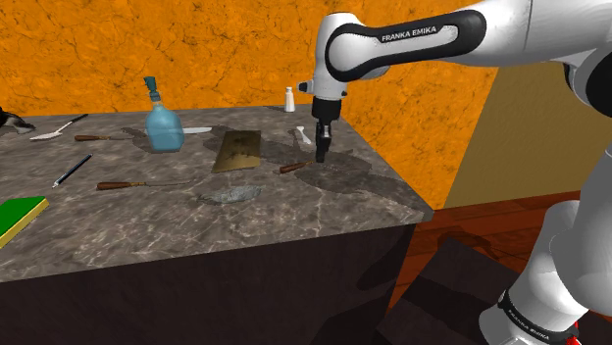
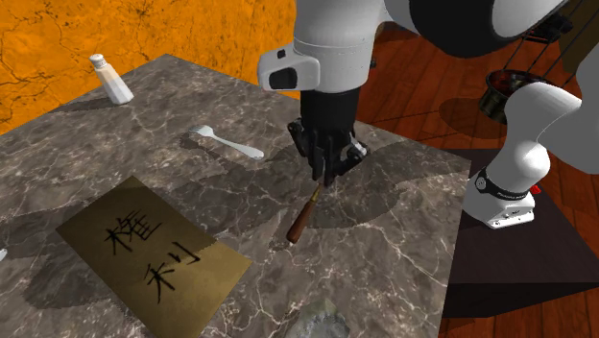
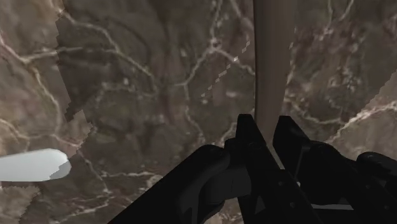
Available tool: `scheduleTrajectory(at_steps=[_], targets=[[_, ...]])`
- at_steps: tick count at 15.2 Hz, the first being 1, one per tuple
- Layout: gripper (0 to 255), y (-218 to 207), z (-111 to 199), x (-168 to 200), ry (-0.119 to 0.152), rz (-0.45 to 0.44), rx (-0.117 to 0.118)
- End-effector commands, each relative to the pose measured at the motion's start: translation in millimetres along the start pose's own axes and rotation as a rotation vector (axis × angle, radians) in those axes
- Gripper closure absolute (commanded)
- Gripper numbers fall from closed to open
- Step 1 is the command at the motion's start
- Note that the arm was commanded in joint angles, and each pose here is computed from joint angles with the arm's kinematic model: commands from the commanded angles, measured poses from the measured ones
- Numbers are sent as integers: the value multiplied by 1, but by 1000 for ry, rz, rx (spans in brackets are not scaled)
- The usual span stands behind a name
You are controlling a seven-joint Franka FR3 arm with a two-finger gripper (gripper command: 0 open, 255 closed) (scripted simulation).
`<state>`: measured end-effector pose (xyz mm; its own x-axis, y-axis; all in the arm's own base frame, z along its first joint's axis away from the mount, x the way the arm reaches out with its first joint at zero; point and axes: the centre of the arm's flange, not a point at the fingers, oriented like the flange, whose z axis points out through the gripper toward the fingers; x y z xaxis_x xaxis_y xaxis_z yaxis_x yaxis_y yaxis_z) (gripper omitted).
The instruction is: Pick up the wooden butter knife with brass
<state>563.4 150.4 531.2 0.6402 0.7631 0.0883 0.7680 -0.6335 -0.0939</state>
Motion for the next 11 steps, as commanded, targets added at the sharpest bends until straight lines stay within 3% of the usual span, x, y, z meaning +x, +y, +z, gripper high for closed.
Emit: scheduleTrajectory(at_steps=[1, 11], targets=[[255, -2, -10, 1, 0, 0, 0], [255, -6, -53, 5, 0, 0, 0]])
